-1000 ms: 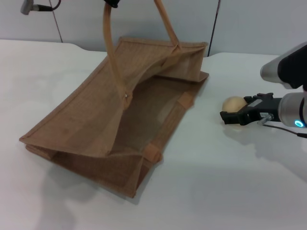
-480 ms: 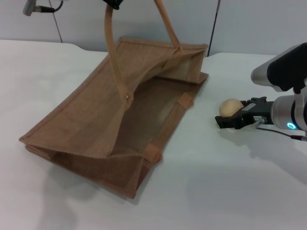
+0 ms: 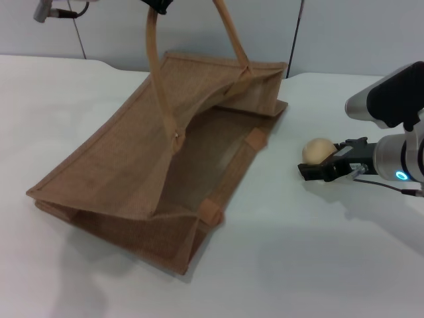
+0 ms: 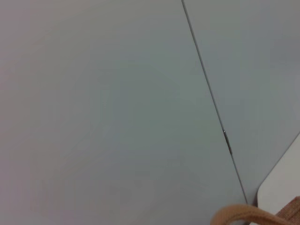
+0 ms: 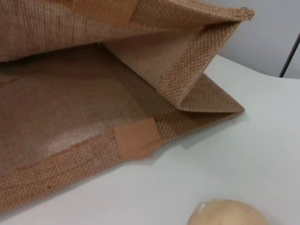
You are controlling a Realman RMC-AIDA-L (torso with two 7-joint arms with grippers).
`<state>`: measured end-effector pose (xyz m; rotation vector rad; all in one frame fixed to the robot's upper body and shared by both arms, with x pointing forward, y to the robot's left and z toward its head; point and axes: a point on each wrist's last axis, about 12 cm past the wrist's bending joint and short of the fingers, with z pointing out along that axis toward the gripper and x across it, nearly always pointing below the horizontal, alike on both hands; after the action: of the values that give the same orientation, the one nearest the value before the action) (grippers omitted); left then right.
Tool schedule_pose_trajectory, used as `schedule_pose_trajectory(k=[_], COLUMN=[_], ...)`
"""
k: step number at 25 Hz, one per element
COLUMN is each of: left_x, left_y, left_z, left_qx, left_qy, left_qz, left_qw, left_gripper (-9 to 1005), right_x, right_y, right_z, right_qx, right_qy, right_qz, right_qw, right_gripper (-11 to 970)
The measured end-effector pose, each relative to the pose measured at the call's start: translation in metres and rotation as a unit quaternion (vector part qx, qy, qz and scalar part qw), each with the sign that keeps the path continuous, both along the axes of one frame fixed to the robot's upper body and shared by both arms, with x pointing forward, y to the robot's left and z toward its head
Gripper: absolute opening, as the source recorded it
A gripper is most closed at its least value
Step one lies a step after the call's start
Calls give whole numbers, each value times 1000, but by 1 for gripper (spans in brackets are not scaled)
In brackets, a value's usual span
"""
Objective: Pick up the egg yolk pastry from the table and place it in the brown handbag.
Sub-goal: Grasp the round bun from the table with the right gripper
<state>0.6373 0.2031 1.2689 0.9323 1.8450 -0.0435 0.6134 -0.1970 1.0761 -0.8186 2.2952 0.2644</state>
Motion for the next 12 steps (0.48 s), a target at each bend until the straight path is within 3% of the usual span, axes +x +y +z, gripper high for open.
schedule_pose_trajectory(k=[12], left_x=[0], left_y=[0], left_z=[0], left_qx=[0], left_qy=[1], left_qz=[0], left_qw=[1000], left_gripper=[120], right_x=[0], right_y=[2], right_z=[2], right_qx=[4], right_qy=[8], right_qz=[2], right_qw=[1000], right_gripper=[772])
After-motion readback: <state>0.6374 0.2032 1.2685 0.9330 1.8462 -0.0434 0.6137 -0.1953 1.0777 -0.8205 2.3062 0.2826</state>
